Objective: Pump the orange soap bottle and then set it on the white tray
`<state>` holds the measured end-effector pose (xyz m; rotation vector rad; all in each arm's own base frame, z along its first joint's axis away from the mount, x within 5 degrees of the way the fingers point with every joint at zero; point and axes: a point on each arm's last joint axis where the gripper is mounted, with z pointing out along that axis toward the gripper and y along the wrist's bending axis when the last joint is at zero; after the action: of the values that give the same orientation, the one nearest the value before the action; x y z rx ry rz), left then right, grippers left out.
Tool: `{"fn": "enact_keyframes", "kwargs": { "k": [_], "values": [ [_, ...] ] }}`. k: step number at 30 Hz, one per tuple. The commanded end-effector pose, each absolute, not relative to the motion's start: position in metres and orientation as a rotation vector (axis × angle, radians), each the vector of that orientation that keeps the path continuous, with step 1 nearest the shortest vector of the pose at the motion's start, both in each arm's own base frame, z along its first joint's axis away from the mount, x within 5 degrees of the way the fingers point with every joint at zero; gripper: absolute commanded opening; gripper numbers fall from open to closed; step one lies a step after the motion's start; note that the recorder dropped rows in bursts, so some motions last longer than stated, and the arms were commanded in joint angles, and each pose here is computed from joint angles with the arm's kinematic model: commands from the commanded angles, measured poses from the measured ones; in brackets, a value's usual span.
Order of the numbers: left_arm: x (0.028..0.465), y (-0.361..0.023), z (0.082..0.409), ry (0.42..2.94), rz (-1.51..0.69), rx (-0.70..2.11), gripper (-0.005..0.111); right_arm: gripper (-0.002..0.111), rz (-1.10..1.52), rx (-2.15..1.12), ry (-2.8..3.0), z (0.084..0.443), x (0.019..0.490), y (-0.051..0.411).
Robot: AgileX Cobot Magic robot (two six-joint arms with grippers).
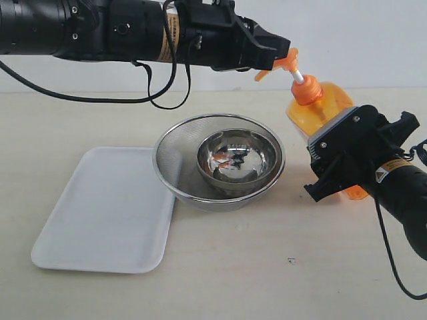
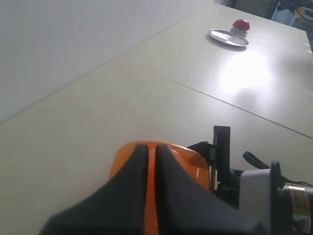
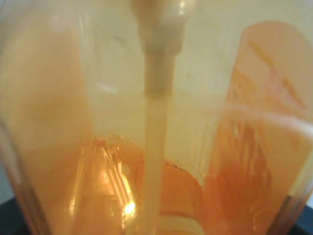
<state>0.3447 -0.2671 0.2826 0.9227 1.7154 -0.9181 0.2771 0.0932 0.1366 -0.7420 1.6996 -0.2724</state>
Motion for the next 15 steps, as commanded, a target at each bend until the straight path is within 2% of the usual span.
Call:
{"fn": "enact_keyframes", "kwargs": {
  "k": [1,15],
  "values": [
    [0.3418,-0.2743,0.2742,1.721,-0.927,0.962,0.005,0.0,-0.257,-0.744,1.7,0.138,0.2768,0.0941],
    [0.3388,-0.278,0.2741,1.714,-0.928,0.978,0.005,0.0,-0.246,-0.766,1.688,0.1381,0.2764,0.096]
  ]
}}
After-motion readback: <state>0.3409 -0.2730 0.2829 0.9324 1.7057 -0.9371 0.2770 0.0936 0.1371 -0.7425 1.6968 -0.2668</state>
